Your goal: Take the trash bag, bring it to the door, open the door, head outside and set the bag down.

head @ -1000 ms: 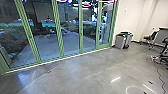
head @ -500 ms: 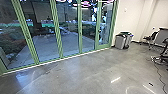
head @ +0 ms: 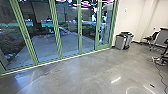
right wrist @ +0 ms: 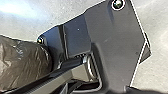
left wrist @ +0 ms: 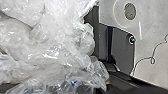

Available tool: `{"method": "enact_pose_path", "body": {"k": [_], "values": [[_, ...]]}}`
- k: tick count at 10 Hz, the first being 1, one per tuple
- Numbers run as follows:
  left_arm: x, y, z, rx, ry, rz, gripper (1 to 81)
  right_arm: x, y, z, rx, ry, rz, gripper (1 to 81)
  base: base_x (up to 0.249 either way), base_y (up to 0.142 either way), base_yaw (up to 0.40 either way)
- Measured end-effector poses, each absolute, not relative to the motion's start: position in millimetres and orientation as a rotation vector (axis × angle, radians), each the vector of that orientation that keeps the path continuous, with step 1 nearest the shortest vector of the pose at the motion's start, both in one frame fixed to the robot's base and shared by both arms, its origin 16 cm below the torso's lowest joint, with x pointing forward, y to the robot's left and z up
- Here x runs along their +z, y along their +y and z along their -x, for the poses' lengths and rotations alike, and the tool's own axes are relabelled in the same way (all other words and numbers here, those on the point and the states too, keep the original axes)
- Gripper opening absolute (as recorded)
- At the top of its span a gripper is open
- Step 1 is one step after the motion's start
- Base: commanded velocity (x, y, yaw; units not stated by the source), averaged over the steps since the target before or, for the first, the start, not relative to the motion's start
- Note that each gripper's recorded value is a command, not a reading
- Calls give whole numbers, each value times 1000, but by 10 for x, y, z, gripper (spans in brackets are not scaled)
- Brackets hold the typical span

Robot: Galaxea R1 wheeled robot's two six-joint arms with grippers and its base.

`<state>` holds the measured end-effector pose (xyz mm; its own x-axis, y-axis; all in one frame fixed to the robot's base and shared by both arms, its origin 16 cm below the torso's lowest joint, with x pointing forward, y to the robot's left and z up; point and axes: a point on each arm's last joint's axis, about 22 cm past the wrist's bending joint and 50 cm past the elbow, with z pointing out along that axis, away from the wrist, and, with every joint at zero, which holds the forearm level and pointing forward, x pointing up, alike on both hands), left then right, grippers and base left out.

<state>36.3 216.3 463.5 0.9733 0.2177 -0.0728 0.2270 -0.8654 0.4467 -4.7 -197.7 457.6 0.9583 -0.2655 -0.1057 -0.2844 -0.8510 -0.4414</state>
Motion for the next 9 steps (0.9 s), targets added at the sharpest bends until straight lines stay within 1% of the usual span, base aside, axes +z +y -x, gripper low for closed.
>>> {"method": "enact_pose_path", "body": {"k": [9], "values": [[4635, 2163, -367, -26, 316, -2654, 10, 4576, -1977, 52, 57, 393, 2643, 811, 117, 0, 0]]}}
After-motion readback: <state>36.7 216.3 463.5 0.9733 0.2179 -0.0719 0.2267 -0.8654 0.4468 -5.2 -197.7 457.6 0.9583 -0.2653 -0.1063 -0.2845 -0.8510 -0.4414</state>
